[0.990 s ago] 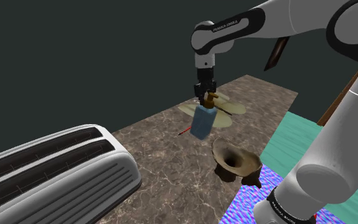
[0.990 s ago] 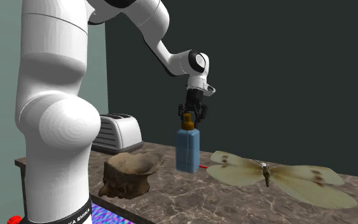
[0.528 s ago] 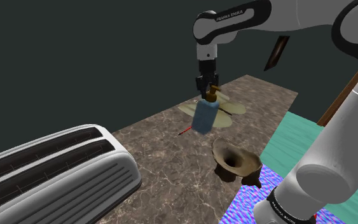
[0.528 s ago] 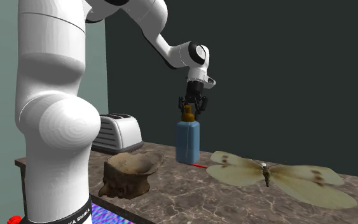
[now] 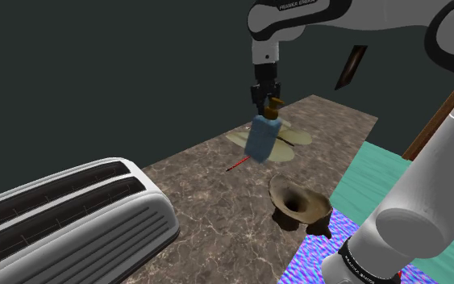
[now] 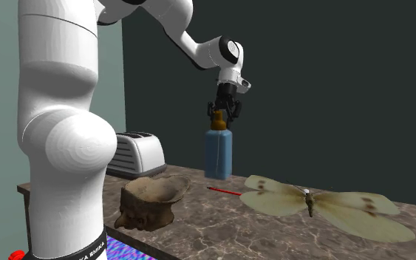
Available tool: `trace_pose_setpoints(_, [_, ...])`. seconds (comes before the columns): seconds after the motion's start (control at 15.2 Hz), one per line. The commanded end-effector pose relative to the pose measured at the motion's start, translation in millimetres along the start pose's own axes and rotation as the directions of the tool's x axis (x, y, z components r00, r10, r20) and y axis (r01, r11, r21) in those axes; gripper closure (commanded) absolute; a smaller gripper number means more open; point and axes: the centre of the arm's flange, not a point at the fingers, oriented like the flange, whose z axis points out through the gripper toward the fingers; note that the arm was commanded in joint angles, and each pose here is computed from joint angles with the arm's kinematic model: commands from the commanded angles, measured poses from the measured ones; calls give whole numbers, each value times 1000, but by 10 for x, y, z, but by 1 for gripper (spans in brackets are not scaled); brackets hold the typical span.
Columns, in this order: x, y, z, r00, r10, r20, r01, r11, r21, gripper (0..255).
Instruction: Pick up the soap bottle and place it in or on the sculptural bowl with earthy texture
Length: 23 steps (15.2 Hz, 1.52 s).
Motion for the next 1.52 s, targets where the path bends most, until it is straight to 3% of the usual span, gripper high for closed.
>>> trace_pose_setpoints(0.0, [-43,0,-110,1000,0,0,0,1000,0,255])
trace_pose_setpoints(1.45, [-446,5,-1193,1000,0,0,0,1000,0,255])
